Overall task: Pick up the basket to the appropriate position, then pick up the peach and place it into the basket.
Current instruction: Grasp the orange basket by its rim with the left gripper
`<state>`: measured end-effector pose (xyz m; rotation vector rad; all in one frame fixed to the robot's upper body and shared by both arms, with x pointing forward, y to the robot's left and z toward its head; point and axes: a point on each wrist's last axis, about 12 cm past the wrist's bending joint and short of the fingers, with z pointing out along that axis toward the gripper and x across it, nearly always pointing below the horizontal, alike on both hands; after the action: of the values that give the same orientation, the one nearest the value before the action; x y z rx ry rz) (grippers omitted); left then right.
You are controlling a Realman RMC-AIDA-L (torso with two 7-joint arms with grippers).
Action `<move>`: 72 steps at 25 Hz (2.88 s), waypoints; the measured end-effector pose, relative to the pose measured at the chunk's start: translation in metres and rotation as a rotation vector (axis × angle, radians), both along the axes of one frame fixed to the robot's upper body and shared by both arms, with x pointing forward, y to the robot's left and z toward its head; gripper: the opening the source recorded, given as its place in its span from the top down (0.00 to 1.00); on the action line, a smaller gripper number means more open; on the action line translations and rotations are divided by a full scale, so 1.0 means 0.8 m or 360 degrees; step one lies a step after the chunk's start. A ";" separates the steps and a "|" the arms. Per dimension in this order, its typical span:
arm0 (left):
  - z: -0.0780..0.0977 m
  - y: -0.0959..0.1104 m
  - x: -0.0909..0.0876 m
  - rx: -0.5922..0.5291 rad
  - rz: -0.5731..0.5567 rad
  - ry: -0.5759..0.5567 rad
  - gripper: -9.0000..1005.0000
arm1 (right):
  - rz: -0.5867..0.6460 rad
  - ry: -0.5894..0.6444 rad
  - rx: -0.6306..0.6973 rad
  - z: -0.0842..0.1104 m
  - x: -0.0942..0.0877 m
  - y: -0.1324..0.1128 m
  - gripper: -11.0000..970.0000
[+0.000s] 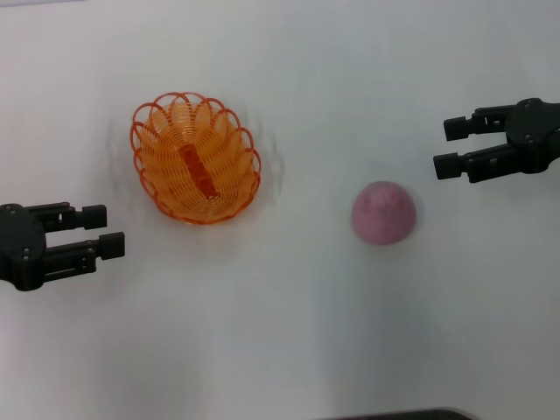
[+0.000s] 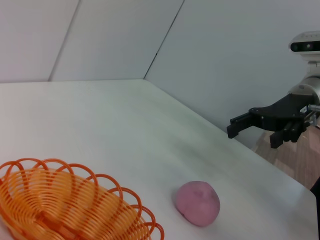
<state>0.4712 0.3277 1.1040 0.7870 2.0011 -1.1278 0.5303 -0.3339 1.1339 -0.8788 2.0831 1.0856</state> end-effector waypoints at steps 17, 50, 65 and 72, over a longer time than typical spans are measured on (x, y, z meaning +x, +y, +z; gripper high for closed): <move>0.000 0.001 0.000 0.0002 0.0000 -0.0001 0.44 | 0.0007 0.0008 -0.0012 -0.001 0.001 0.002 0.03; 0.068 -0.122 0.182 0.0178 0.0307 -0.0374 0.50 | -0.0002 -0.0011 -0.0009 -0.003 0.005 0.008 0.03; 0.110 -0.184 0.243 0.1223 0.0275 -0.0069 0.52 | 0.0015 -0.0017 -0.0026 -0.005 0.007 0.014 0.03; 0.092 -0.203 0.250 0.1356 0.0178 -0.0069 0.54 | 0.0048 -0.0007 -0.0029 -0.007 0.007 0.021 0.03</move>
<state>0.6715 0.1652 1.1773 1.0648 2.4483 -0.1412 0.5361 -0.3167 1.1282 -0.9233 2.0853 1.0813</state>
